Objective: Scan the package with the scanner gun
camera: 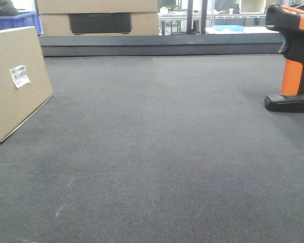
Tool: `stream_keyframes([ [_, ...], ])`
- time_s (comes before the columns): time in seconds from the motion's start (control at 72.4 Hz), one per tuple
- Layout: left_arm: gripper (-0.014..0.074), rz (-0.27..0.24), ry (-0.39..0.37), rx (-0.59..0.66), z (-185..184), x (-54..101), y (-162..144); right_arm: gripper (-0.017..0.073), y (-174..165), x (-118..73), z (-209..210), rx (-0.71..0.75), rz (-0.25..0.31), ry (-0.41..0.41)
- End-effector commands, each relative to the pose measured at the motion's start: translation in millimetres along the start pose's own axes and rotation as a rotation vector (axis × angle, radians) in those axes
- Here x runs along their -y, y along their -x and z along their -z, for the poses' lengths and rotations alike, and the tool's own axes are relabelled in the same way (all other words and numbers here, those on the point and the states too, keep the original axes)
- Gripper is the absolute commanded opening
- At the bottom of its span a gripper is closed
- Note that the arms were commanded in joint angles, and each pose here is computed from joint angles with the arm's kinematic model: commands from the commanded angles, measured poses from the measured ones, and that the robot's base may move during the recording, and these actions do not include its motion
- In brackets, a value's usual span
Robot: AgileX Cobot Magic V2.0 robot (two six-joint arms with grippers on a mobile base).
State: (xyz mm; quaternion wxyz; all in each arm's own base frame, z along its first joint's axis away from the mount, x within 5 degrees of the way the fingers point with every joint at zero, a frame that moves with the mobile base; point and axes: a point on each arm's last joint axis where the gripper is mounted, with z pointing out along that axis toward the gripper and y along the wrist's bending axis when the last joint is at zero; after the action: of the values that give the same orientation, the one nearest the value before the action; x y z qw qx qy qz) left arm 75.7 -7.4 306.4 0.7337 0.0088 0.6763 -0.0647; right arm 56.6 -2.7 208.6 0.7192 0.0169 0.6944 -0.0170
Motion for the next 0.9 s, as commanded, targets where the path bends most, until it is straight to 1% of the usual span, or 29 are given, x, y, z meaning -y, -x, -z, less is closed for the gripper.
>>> stream_keyframes([
  [0.0, -0.0111, 0.008, -0.005, 0.031, 1.1, 0.5, 3.2, -0.0166, 1.9, 0.3, 0.3, 0.022, -0.003, -0.005],
  [0.221, -0.0111, 0.008, -0.005, 0.031, 1.1, 0.5, 3.2, -0.0166, 1.9, 0.3, 0.3, 0.022, -0.003, -0.005],
  [0.318, -0.0111, 0.023, -0.006, 0.035, 2.2, 0.6, 3.2, -0.0166, 1.9, 0.3, 0.3, 0.022, -0.003, -0.005],
  [0.359, -0.0111, 0.045, -0.008, 0.04, 3.6, 0.6, 2.9, -0.0166, 1.9, 0.3, 0.3, 0.022, -0.003, -0.005],
  [0.387, -0.0111, 0.04, -0.006, 0.045, 5.8, 0.2, 1.1, -0.0166, 1.9, 0.3, 0.3, 0.022, -0.003, -0.005],
  [0.415, -0.0111, 0.025, 0.001, 0.055, 9.2, -0.5, -1.9, -0.0166, 1.9, 0.3, 0.3, 0.022, -0.003, -0.005],
  [0.428, -0.0111, 0.01, 0.007, 0.059, 10.8, -1.0, -3.7, -0.0166, 1.9, 0.3, 0.3, 0.022, -0.003, -0.005],
  [0.47, -0.0111, -0.064, 0.025, 0.063, 15.5, -2.6, -12.0, -0.0166, 1.9, 0.3, 0.3, 0.022, -0.003, -0.005],
  [0.511, -0.0111, -0.101, 0.041, 0.078, 20.8, -3.8, -18.2, -0.0166, 1.9, 0.3, 0.3, 0.022, -0.003, -0.005],
  [0.525, -0.0111, -0.089, 0.046, 0.075, 22.1, -4.4, -22.9, -0.0166, 1.9, 0.3, 0.3, 0.022, -0.003, -0.005],
  [0.553, -0.0111, -0.08, 0.059, 0.081, 25.1, -5.4, -28.5, -0.0166, 1.9, 0.3, 0.3, 0.022, -0.003, -0.005],
  [0.636, -0.0111, -0.092, 0.113, 0.097, 32.5, -9.0, -46.1, -0.0166, 1.9, 0.3, 0.3, 0.022, -0.003, -0.005],
  [0.705, -0.0111, -0.093, 0.144, 0.054, 31.2, -12.3, -64.9, -0.0166, 1.9, 0.3, 0.3, 0.022, -0.003, -0.005],
  [0.788, -0.0111, -0.081, 0.149, 0.023, 29.3, -14.0, -80.0, -0.0166, 1.9, 0.3, 0.3, 0.022, -0.003, -0.005],
  [0.829, -0.0111, -0.076, 0.141, 0.009, 28.4, -14.3, -88.5, -0.0166, 1.9, 0.3, 0.3, 0.022, -0.003, -0.005],
  [0.884, -0.0111, -0.077, 0.124, 0.038, 28.2, -13.3, -87.5, -0.0166, 1.9, 0.3, 0.3, 0.022, -0.003, -0.005],
])
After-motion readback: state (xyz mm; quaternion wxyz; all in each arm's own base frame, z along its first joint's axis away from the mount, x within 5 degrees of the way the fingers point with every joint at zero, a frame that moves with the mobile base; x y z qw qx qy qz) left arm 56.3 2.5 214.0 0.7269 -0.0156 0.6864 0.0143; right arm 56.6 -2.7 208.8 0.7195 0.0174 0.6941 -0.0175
